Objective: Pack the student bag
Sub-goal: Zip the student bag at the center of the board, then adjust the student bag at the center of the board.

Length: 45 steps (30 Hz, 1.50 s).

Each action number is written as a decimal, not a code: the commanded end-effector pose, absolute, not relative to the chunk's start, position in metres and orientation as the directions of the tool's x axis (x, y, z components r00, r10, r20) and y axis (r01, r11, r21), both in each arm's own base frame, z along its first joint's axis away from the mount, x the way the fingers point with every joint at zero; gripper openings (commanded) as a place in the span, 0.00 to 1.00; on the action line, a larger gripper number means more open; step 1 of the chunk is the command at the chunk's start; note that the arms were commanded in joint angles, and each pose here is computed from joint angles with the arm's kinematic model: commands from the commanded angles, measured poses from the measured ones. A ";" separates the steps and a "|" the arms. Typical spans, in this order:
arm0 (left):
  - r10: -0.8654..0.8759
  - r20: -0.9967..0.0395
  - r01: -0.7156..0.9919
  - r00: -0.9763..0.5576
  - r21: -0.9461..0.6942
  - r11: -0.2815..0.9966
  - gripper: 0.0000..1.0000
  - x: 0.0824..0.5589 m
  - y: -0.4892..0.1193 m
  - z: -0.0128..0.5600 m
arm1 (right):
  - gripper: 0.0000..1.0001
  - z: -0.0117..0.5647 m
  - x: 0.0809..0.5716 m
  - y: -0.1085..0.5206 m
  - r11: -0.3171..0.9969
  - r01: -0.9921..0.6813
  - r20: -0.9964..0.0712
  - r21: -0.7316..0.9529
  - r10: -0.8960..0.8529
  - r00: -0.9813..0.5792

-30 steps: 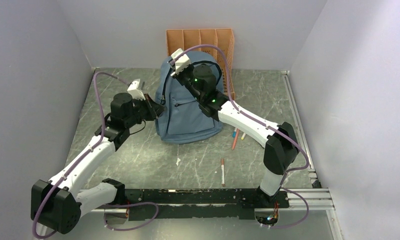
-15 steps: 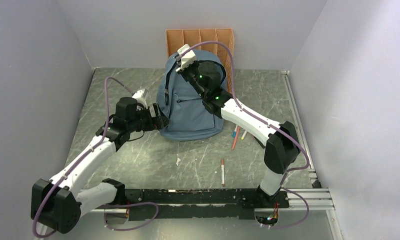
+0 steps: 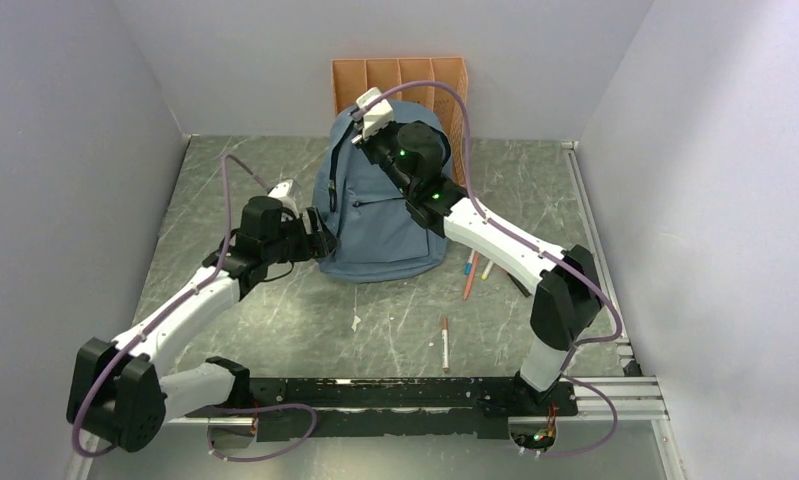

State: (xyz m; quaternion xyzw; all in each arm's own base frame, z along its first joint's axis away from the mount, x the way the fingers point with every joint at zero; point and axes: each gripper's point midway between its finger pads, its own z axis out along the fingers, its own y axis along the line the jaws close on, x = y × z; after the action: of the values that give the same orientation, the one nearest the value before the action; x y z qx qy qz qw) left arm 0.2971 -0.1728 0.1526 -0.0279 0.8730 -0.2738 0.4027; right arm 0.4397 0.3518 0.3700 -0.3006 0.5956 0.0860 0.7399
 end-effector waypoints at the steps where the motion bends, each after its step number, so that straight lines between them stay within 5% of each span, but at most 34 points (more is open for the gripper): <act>1: -0.275 -0.716 0.155 -0.641 -0.472 0.868 0.71 0.321 -0.177 0.154 | 0.00 0.459 0.417 0.333 0.851 -0.457 -0.907 -0.257 -0.049 0.419; 4: -0.270 -0.717 0.174 -0.643 -0.480 0.860 0.44 0.327 -0.183 0.158 | 0.00 0.463 0.412 0.331 0.852 -0.464 -0.908 -0.243 -0.031 0.419; 7: -0.266 -0.727 0.166 -0.633 -0.464 0.870 0.07 0.329 -0.180 0.168 | 0.00 0.472 0.408 0.326 0.857 -0.459 -0.904 -0.235 -0.019 0.427; 8: -0.263 -0.732 0.153 -0.628 -0.448 0.881 0.05 0.329 -0.175 0.173 | 0.00 0.476 0.407 0.324 0.860 -0.455 -0.903 -0.231 -0.015 0.430; 21: -0.299 -0.885 -0.151 -0.356 -0.262 0.953 0.05 0.301 -0.071 0.308 | 0.00 0.538 0.354 0.304 0.867 -0.478 -0.903 -0.140 0.086 0.421; 28: -0.219 -0.950 -0.328 -0.220 -0.140 0.934 0.05 0.306 -0.024 0.392 | 0.00 0.503 0.323 0.326 0.780 -0.625 -0.966 0.039 0.188 0.175; 30: -0.149 -0.962 -0.349 -0.231 -0.062 0.935 0.05 0.324 -0.020 0.414 | 0.00 0.474 0.297 0.342 0.683 -0.694 -0.955 0.227 0.296 -0.021; 39: 0.012 -0.917 -0.369 -0.398 0.172 0.913 0.05 0.377 -0.013 0.408 | 0.00 0.368 0.213 0.372 0.443 -0.697 -0.826 0.564 0.308 -0.472; 45: 0.073 -0.807 -0.129 -0.586 0.182 0.975 0.05 0.422 -0.061 0.312 | 0.00 0.265 0.212 0.357 0.557 -0.544 -0.753 0.628 0.259 -0.604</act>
State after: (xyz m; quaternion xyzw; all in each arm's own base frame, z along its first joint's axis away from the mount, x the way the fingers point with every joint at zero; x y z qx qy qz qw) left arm 0.3876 -0.0408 0.3206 -0.0260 0.8901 0.1637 0.4245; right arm 0.2265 0.3641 0.2991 -0.1388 0.7400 0.4442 0.4855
